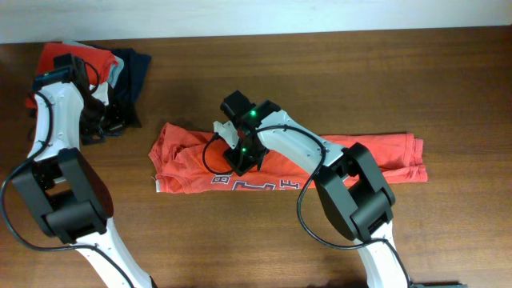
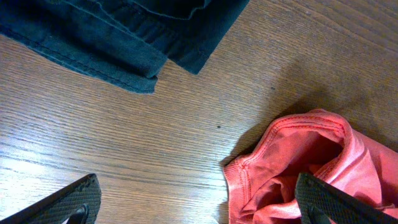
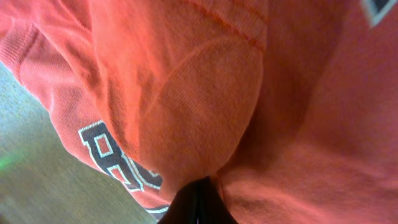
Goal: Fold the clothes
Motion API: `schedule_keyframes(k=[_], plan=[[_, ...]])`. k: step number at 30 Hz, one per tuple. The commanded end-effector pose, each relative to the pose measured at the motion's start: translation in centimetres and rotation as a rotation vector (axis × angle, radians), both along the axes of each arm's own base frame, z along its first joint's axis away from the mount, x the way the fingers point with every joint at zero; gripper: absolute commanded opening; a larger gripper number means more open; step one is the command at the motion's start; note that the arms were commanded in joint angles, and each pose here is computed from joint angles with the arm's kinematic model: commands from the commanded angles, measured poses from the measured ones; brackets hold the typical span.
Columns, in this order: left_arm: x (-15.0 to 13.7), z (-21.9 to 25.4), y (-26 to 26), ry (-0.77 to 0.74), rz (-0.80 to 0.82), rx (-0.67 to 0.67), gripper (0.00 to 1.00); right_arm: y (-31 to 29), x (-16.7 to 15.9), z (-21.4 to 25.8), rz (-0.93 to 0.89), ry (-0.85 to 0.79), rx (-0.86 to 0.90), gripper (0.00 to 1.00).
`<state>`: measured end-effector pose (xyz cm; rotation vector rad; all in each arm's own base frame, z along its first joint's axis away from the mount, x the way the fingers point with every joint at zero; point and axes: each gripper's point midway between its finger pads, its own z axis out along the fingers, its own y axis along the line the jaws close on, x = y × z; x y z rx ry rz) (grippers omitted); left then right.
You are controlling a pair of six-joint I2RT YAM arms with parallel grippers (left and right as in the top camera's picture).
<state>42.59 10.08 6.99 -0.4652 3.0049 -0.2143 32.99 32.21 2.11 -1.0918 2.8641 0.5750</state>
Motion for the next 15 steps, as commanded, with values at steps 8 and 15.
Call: schedule_keyframes(k=[8,15], plan=[[0.6,2.1,0.3,-0.054,0.01,0.019,0.99,0.9,4.8,9.1,-0.044,-0.144,0.098,0.04],[0.6,2.1,0.3,-0.054,0.011,0.019,0.99,2.3,3.8,8.2,-0.01,-0.136,0.1,0.04]])
